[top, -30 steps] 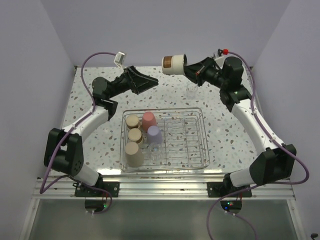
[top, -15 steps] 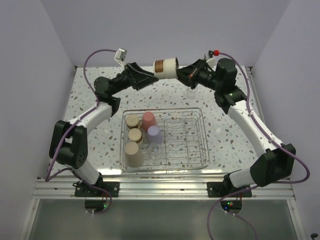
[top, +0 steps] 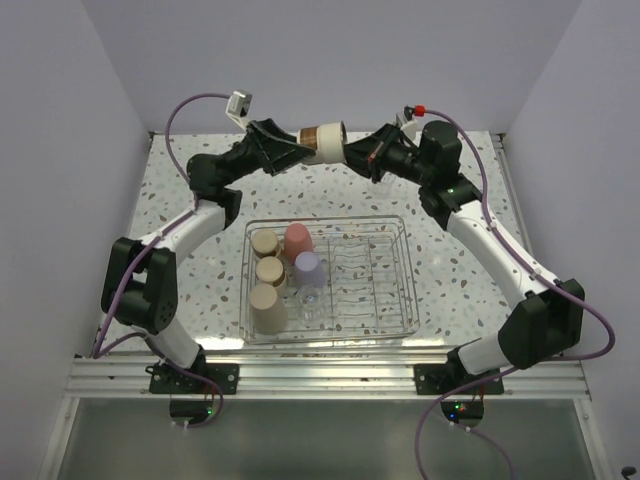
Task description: Load the cups into the dish rack
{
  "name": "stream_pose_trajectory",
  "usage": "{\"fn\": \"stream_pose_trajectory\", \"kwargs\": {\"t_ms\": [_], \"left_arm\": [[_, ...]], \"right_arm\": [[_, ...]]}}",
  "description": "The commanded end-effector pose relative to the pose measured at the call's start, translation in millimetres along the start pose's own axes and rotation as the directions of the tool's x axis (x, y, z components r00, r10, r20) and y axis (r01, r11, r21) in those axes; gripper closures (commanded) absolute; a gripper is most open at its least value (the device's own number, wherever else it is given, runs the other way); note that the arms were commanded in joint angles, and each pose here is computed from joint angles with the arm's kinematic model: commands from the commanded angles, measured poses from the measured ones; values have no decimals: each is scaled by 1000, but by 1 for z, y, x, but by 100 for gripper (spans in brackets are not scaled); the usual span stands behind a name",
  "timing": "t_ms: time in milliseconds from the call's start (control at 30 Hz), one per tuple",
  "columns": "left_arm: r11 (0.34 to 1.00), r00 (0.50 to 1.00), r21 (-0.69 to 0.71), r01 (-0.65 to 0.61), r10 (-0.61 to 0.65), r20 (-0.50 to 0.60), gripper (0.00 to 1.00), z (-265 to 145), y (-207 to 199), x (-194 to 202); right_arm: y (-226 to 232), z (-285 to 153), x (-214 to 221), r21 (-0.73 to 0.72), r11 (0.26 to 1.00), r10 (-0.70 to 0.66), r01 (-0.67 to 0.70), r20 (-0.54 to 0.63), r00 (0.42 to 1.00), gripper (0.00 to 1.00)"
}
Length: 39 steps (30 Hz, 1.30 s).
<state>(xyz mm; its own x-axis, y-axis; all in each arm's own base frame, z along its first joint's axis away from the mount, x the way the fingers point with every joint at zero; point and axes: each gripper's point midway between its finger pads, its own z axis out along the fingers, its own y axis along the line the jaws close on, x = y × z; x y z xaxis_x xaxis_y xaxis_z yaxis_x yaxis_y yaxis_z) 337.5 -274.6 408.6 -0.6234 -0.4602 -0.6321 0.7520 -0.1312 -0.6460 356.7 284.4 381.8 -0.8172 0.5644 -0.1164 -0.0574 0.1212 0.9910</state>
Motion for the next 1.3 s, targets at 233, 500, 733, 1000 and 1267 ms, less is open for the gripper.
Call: {"fn": "stream_pose_trajectory", "kwargs": {"t_ms": [233,500,733,1000,1267], "left_arm": [[995,997,62,-73,72,29,44,8,-30,-15],[996,998,-61,-65,63,-25,99,12,-12,-13],[954,976,-237,-184,148,-162,100,17,13,4],[876,906,-406,-261,77,-417,100,31,57,81],[783,769,-436,-443,82,-634,100,58,93,146]], "right_arm": [[-3,2,1,3,1000,-20,20,-10,1000,100],[-24,-8,-2,144,980,-136,138,-23,990,93],[-50,-77,-60,498,831,-322,249,66,944,22],[-53,-165,-99,748,611,-535,259,149,831,14],[-58,-198,-89,808,526,-587,264,121,801,14]]}}
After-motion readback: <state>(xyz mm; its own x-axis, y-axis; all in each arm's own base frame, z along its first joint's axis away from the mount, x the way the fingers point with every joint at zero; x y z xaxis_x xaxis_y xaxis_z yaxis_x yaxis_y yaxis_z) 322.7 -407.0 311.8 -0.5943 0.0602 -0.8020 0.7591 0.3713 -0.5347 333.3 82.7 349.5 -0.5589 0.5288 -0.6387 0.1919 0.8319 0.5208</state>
